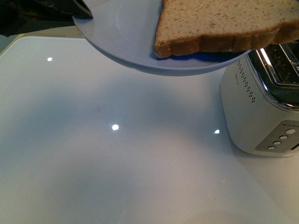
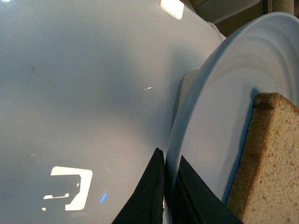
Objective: Left arm holds plate, right arm toasts bread
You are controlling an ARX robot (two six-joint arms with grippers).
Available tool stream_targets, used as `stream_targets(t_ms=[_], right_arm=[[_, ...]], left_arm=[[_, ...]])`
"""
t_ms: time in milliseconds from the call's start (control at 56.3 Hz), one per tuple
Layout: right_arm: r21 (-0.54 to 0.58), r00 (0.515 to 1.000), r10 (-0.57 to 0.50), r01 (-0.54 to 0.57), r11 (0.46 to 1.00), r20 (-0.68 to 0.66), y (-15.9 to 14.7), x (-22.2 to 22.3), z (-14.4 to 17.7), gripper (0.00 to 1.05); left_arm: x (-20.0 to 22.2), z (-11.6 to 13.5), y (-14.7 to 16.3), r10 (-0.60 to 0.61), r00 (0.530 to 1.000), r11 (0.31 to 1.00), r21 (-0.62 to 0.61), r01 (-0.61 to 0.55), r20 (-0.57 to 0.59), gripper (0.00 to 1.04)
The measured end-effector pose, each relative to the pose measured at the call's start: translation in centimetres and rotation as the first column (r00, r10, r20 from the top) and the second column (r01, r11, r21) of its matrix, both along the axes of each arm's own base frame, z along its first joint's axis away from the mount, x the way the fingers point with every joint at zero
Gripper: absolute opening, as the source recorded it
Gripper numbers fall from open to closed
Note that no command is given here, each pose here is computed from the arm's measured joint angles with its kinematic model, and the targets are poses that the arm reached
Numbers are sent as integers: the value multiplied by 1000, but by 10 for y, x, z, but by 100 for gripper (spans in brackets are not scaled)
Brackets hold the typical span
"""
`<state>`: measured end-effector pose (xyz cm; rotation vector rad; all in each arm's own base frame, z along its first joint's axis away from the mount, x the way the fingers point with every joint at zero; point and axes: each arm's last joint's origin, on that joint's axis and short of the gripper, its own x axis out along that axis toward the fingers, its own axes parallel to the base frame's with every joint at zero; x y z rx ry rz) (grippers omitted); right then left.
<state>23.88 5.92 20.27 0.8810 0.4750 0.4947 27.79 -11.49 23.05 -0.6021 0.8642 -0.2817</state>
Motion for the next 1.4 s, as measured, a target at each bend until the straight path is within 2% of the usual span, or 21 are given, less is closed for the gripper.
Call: stream_targets(t_ms=[71,320,462,586,622,675,728,746,782,853,941,1172,1403], right_arm=[[9,1000,3,-3,1000,7,-1,-1,3,3],[55,997,-3,-2,998,81,-13,-5,28,3],[117,985,-46,27,993,168,-30,-2,60,3],[127,966,-135,108,986,220,-47,0,85,3],[102,956,-185,165,981,227,-52,2,92,3],[6,929,-279,286,958,243,-60,5,98,3],[-158,892,-345,400,903,292,-63,9,95,3],[-231,876,-361,442,867,320,-64,11,92,3],[-316,866,-362,470,824,346,-65,16,86,3],[-510,873,-296,471,720,388,-64,29,67,3],[-635,894,-229,437,637,386,-58,39,46,3],[-773,923,-129,374,513,362,-46,53,16,3],[-811,947,-105,315,493,304,-41,56,2,3]], left_arm=[[0,0,0,0,1000,1000,0,0,0,3],[-1,1,0,0,1000,1000,-6,0,1,3],[-1,1,0,0,1000,1000,-7,0,3,3],[-2,2,1,-1,1000,1000,-8,1,4,3],[-3,1,1,-3,1000,1000,-9,3,3,3],[-3,2,1,-3,1000,1000,-11,3,5,3],[-4,2,2,-4,1000,1000,-14,4,7,3],[-4,2,2,-4,1000,1000,-14,4,7,3],[-4,1,2,-4,1000,1000,-13,4,6,3],[-4,1,2,-3,1000,1000,-14,3,4,3],[-5,0,3,-3,1000,1000,-15,3,4,3],[-5,0,4,-8,1000,1000,-19,8,2,3],[-5,1,5,-6,1000,1000,-22,7,3,3]])
